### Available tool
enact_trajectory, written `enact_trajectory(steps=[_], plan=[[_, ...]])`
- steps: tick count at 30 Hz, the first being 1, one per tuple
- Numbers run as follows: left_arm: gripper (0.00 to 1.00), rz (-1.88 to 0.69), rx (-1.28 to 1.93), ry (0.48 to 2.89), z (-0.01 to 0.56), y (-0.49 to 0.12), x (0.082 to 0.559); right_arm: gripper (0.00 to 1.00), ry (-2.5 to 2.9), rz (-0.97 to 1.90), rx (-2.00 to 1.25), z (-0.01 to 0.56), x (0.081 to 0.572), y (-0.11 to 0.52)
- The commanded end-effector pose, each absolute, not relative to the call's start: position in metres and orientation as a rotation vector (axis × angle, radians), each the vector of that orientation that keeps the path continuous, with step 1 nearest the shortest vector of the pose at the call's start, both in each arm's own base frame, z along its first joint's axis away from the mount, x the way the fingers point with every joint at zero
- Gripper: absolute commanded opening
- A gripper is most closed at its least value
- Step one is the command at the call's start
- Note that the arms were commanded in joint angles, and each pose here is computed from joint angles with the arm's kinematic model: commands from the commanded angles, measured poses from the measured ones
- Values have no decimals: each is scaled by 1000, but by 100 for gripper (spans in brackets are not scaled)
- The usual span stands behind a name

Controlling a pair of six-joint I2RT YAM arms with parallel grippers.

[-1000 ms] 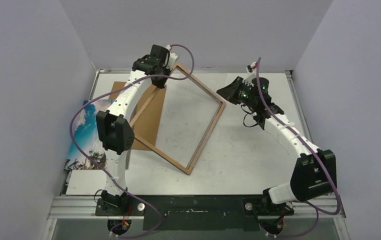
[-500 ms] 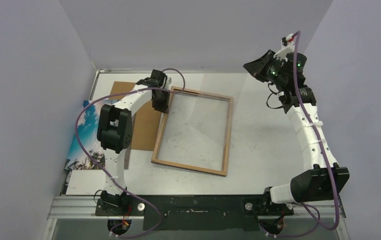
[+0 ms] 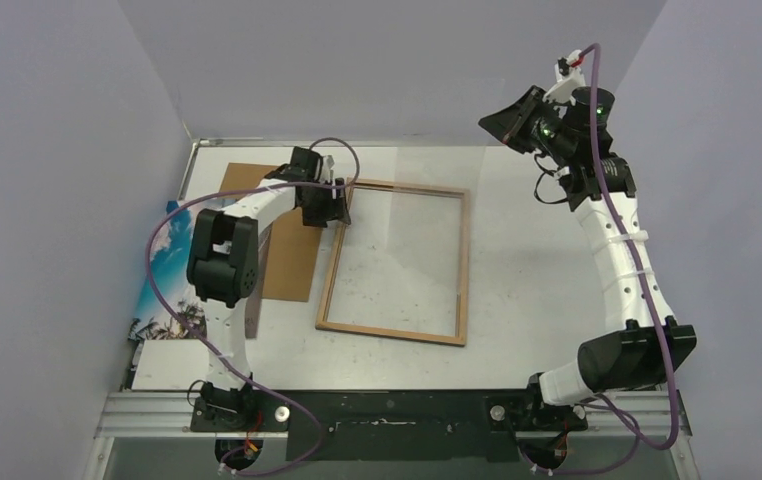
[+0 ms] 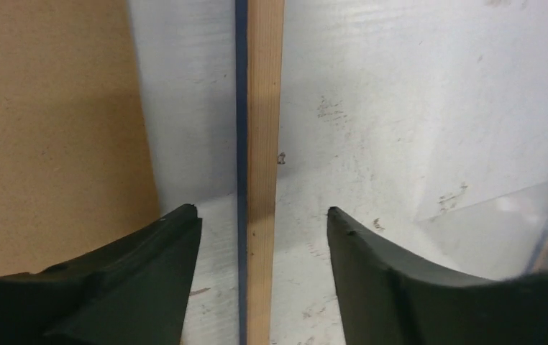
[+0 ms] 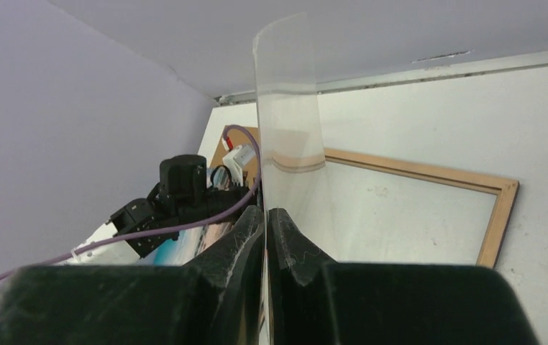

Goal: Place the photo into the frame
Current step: Pick up the photo frame item from the photo frame.

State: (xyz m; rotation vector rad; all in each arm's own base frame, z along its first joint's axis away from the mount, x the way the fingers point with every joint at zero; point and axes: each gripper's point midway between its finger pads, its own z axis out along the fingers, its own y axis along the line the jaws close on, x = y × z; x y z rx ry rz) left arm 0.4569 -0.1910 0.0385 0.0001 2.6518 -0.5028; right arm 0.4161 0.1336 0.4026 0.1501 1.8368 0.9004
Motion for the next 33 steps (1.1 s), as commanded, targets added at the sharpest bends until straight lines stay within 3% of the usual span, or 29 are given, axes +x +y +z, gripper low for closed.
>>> enact_trajectory(steps=[1, 4, 13, 24, 28, 30, 33], plan=[[75, -696, -10, 2423, 124, -185, 482, 5, 1787, 985, 54, 438, 402, 157], [98, -774, 18, 2345, 169, -168, 485, 5, 1754, 1071, 3, 453, 395, 169], [96, -1236, 342, 1915, 297, -175, 438, 5, 1491, 1530, -143, 506, 358, 201], [98, -1526, 468, 1763, 307, -192, 400, 5, 1468, 1667, -104, 476, 370, 208], [76, -1643, 504, 1693, 318, -198, 389, 5, 1486, 1672, -100, 465, 373, 208], [53, -1676, 520, 1689, 322, -199, 387, 5, 1508, 1644, -93, 459, 376, 207], [29, -1709, 538, 1665, 328, -199, 382, 6, 1554, 1565, -94, 446, 384, 205]])
